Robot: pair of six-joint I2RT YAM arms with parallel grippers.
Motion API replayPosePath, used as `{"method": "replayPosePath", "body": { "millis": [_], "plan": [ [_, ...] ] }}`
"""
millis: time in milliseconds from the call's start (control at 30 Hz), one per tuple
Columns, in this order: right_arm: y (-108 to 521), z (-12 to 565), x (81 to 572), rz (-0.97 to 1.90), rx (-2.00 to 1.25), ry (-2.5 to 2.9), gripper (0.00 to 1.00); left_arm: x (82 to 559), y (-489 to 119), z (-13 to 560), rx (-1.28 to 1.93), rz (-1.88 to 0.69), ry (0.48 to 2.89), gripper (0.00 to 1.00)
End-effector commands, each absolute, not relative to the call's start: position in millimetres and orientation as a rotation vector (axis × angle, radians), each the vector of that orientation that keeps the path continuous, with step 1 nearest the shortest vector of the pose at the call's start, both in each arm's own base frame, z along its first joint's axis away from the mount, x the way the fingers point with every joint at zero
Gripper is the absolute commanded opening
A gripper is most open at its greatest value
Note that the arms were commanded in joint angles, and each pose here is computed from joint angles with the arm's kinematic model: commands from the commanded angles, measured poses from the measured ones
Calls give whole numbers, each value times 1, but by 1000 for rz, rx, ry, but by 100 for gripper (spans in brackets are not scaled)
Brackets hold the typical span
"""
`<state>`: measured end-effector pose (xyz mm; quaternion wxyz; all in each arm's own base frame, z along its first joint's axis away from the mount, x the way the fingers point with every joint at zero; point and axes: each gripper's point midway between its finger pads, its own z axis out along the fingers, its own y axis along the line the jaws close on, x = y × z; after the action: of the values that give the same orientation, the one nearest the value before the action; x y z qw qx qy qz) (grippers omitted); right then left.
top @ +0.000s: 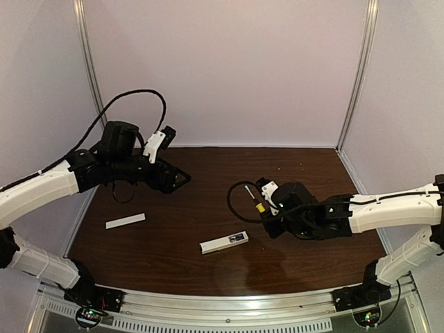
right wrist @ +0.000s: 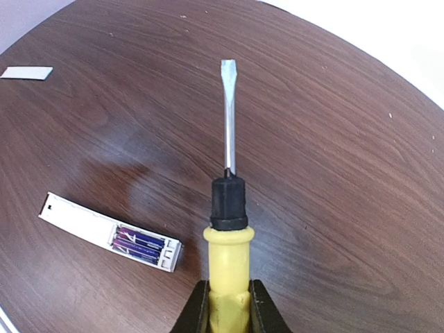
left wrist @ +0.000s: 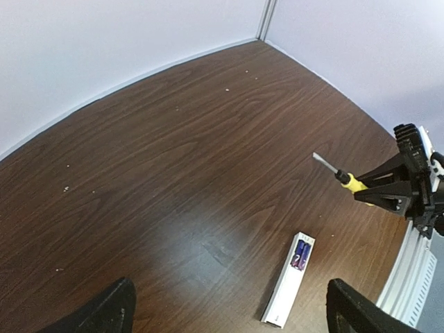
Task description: Unload the batteries from the remote control
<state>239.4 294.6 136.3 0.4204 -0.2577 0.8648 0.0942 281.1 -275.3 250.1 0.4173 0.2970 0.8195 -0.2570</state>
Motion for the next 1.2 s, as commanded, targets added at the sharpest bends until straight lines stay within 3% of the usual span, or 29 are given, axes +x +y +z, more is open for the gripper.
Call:
{"method": "replayPosePath", "body": {
  "millis": [0, 467, 1167],
  "plan": [
    [311, 169, 244, 308, -704, 2041, 0, 271, -288, 275, 811, -839, 2002, 97],
    [340, 201, 224, 458, -951, 1804, 0, 248, -324, 280, 944, -1178, 1997, 93],
    [361, 195, 198, 555, -1171, 1681, 0, 240, -354, 247, 1017, -1402, 2028, 80]
  ]
}}
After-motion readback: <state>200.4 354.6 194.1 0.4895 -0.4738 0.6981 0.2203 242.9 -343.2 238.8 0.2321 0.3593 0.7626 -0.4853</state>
